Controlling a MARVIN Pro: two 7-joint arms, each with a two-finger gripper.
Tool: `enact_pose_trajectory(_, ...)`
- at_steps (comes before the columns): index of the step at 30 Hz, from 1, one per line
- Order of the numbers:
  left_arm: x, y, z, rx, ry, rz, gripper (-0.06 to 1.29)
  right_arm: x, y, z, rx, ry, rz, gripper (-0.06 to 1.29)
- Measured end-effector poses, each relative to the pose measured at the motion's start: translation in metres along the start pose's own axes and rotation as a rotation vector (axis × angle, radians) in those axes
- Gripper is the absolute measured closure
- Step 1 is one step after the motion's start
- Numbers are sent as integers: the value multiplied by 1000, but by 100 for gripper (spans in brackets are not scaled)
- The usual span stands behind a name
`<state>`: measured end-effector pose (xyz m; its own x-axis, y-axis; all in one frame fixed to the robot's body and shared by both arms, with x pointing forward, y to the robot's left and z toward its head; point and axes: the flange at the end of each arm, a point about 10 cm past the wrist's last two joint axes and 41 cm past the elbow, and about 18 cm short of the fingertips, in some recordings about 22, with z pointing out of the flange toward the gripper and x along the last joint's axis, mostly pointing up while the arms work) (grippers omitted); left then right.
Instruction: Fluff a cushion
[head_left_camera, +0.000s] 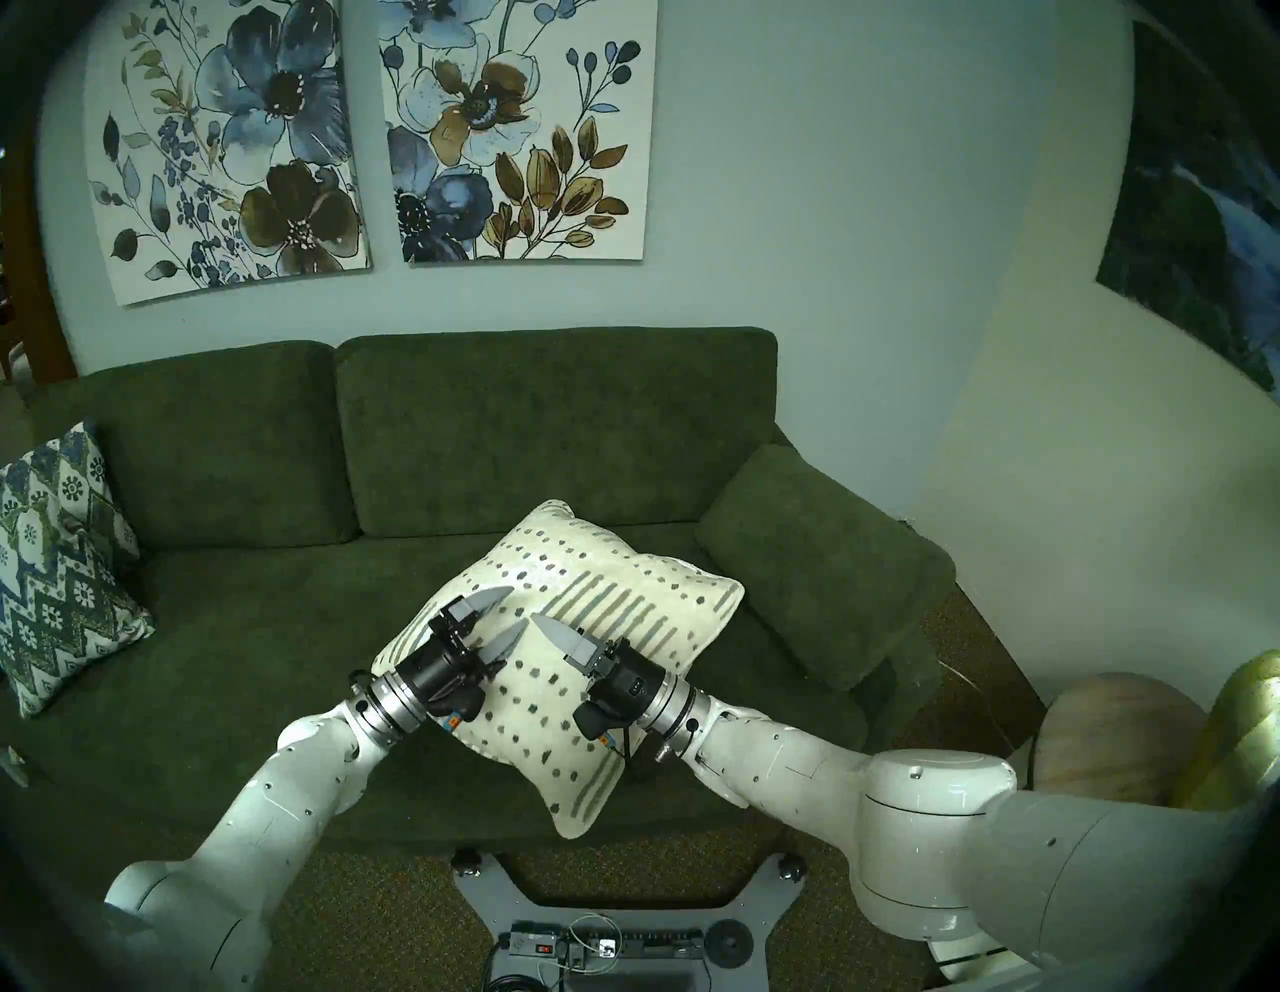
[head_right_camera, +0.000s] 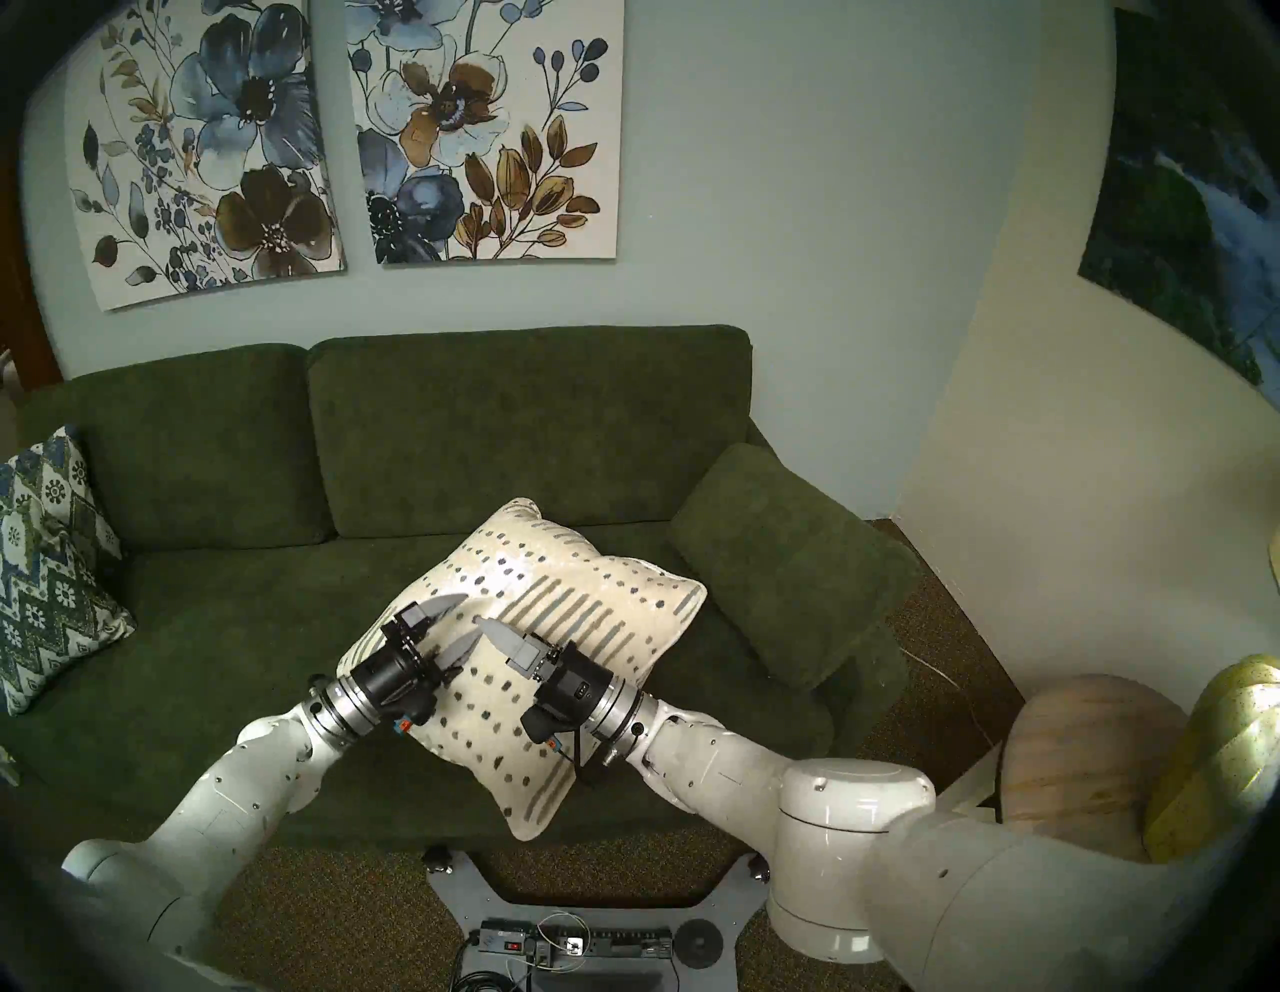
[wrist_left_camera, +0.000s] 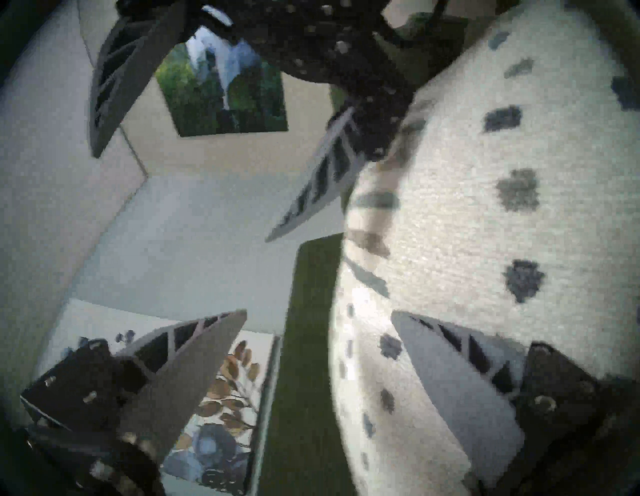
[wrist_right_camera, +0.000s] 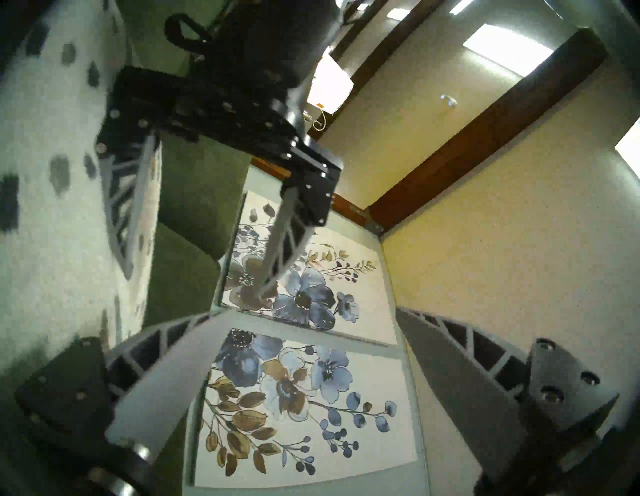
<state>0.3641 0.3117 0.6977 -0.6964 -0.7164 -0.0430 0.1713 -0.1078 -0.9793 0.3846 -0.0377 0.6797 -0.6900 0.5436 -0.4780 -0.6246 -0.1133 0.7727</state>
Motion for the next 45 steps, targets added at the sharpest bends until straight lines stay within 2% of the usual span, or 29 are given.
enact_pose_trajectory(1,-3,-8,3,30,7,16,13,-10,0,3,-8,-5,-20,4)
enact_pose_trajectory(5,-10,-26,8,77,26,50,5,-37,1,9,-22,-18,-77,4)
enact_pose_trajectory(15,-19,-54,1,94,57,109,4,-109,6,9,-24,-48,-224,4)
enact_pose_trajectory(20,-32,-70,-12,90,50,149,4,-148,9,-4,3,-60,-305,4)
enact_pose_trajectory(26,-49,-89,-35,69,27,194,4,-186,12,-34,61,-73,-386,4)
enact_pose_trajectory(33,-55,-100,-55,35,23,208,2,-215,18,-62,112,-79,-446,4)
enact_pose_trajectory(45,-46,-112,-64,5,60,193,2,-231,25,-72,115,-67,-477,4)
